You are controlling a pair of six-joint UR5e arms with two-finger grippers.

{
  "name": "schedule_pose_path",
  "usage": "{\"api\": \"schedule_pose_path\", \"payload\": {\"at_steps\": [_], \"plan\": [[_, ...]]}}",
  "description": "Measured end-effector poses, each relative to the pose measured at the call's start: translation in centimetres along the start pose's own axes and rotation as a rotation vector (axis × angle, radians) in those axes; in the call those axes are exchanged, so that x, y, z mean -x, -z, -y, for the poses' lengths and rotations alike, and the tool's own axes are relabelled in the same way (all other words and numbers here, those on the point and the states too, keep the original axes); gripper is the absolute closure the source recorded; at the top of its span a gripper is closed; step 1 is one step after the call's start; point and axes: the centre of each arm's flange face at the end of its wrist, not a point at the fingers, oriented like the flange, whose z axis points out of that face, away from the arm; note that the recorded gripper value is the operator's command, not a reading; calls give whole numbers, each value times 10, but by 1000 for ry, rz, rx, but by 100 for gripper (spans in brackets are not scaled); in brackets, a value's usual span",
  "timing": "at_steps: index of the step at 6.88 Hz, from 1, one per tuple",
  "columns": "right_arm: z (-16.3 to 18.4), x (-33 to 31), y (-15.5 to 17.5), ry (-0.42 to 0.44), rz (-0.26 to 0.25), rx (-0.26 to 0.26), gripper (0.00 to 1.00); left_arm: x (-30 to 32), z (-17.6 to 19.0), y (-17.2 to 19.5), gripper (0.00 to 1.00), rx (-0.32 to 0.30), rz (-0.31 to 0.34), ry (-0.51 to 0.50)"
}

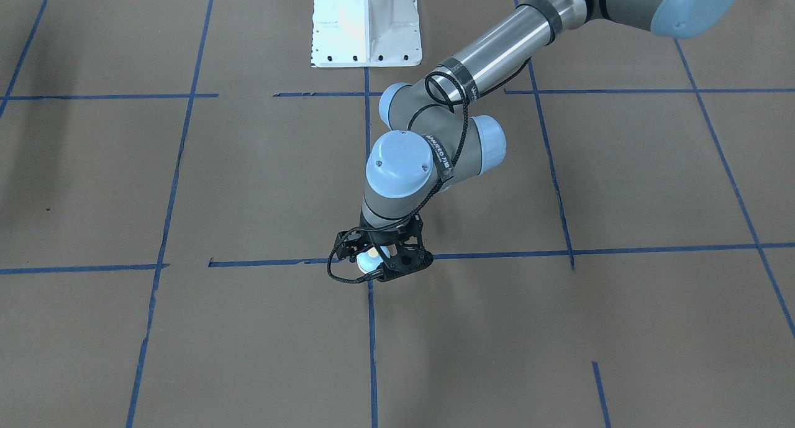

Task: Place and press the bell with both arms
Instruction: 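Set the bell down near the tape crossing and withdraw the left arm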

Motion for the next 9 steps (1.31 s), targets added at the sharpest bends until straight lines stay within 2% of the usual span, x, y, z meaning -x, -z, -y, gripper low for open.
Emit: {"api": "schedule_pose_path", "payload": {"at_steps": [2, 3, 6, 9], "plan": [[3, 2, 2, 6, 0, -5, 0, 33, 45, 45, 0, 82, -19, -26], [7, 5, 4, 13, 1, -11, 0, 65, 58, 63, 0, 90, -18, -80], [38, 32, 9, 30, 3, -25, 0, 234, 68, 130, 0, 36, 19, -294], [111, 132, 14, 10, 31, -50, 0, 450, 85, 186, 0, -7, 104, -524]]}}
